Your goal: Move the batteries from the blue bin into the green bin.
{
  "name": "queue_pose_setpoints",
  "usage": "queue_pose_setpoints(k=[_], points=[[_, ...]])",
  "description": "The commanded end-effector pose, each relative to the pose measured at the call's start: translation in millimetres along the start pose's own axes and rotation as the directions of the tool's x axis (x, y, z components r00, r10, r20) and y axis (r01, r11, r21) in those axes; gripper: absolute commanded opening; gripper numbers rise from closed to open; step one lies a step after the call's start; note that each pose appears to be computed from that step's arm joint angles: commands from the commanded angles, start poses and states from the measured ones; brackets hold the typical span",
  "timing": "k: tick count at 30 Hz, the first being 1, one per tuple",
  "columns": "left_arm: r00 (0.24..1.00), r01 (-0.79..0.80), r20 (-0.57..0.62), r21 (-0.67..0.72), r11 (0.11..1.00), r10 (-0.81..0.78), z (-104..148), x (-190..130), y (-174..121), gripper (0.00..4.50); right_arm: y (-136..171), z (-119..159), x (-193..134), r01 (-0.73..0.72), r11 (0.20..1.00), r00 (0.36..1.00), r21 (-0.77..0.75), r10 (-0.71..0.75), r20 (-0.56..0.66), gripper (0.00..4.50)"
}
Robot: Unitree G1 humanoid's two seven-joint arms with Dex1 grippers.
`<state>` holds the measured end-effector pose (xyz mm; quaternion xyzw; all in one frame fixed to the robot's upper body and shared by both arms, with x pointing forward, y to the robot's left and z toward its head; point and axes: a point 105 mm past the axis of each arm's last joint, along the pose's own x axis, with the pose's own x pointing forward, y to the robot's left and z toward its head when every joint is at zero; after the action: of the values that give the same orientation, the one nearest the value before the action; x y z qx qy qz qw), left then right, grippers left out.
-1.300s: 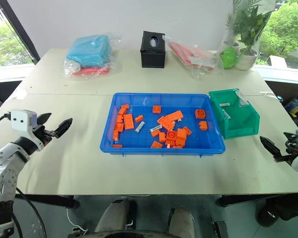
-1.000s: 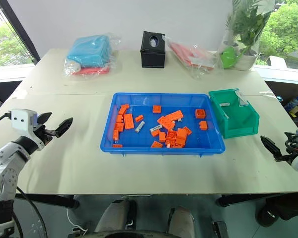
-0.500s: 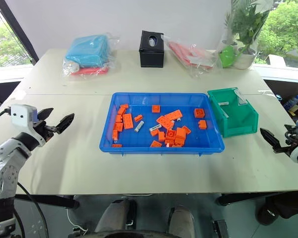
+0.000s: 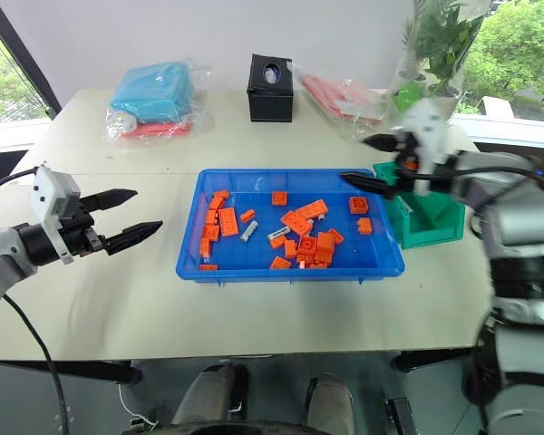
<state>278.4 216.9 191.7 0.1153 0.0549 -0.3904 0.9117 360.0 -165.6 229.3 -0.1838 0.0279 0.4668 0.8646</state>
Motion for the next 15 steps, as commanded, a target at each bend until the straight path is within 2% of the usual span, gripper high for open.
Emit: queue_pose_setpoints(k=[1, 6, 10, 15], points=[[0.999, 0.043, 0.005, 0.066, 0.997, -0.043, 15, -6, -6, 4.50, 20, 4, 48, -0.150, 0.988, 0.988, -0.037, 0.149, -0.035, 4.45], [1.000, 0.021, 0.001, 0.078, 0.997, -0.021, 14, -13, -11, 4.50, 54, -17, 107, -0.235, 0.971, 0.964, -0.030, 0.229, -0.135, 4.45], [1.000, 0.015, -0.011, 0.076, 0.997, -0.014, 10, -17, -20, 4.50, 84, -20, 120, -0.305, 0.951, 0.943, 0.057, 0.310, -0.123, 4.45], [1.000, 0.012, -0.016, 0.071, 0.997, -0.011, 10, -21, -25, 4.50, 101, -31, 128, -0.284, 0.948, 0.937, 0.141, 0.306, -0.167, 4.45]])
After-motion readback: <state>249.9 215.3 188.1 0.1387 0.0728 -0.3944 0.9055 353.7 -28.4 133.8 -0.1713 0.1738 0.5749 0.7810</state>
